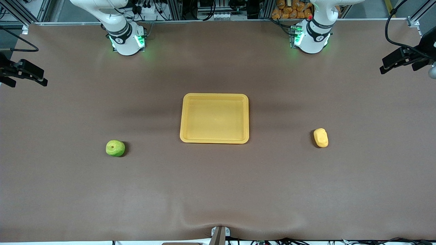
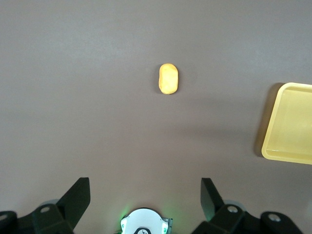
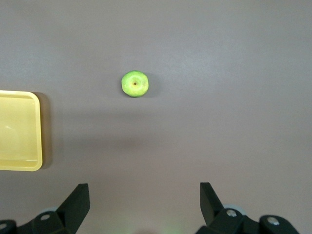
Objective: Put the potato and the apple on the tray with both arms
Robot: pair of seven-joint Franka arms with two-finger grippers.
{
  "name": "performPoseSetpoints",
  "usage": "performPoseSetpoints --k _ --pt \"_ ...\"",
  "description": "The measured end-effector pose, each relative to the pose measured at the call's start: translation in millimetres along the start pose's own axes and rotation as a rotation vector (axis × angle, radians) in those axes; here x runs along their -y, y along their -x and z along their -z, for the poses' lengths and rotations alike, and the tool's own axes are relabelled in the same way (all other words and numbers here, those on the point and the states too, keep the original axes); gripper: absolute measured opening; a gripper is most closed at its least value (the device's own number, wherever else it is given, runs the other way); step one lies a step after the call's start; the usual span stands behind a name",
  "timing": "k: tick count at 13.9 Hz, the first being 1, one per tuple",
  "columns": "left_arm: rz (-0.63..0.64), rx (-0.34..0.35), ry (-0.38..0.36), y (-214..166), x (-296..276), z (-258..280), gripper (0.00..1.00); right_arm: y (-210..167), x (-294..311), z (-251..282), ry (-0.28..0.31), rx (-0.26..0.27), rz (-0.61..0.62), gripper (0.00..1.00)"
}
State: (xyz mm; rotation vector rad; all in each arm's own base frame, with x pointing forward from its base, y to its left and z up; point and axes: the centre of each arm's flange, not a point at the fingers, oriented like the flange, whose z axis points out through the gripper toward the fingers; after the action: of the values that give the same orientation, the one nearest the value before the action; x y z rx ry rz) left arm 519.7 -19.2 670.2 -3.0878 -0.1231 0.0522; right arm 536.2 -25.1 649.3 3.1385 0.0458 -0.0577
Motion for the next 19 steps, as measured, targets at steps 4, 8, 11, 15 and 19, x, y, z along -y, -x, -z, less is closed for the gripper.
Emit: performPoseSetpoints --k 4,8,11,15,19 --pt "0.000 0.000 0.000 0.0 0.0 0.0 1.00 0.0 0.0 -0.1 0.000 0.000 0.000 1.00" --pt "-0.001 0.000 0.000 0.1 -0.7 0.0 1.00 0.0 -0.9 -0.4 0.000 0.002 -0.002 1.00" --pt "-0.005 0.000 0.000 0.3 -2.7 0.1 1.00 -0.4 -1.5 -1.1 -0.001 0.003 -0.003 1.00" --pt "-0.007 0.000 -0.001 0.4 -3.5 0.1 1.00 -1.4 -1.7 -2.9 -0.001 0.007 -0.003 1.00" --pt "-0.007 0.002 -0.001 0.0 -3.6 -0.9 1.00 -2.7 -2.9 -5.1 -0.001 0.011 -0.005 1.00"
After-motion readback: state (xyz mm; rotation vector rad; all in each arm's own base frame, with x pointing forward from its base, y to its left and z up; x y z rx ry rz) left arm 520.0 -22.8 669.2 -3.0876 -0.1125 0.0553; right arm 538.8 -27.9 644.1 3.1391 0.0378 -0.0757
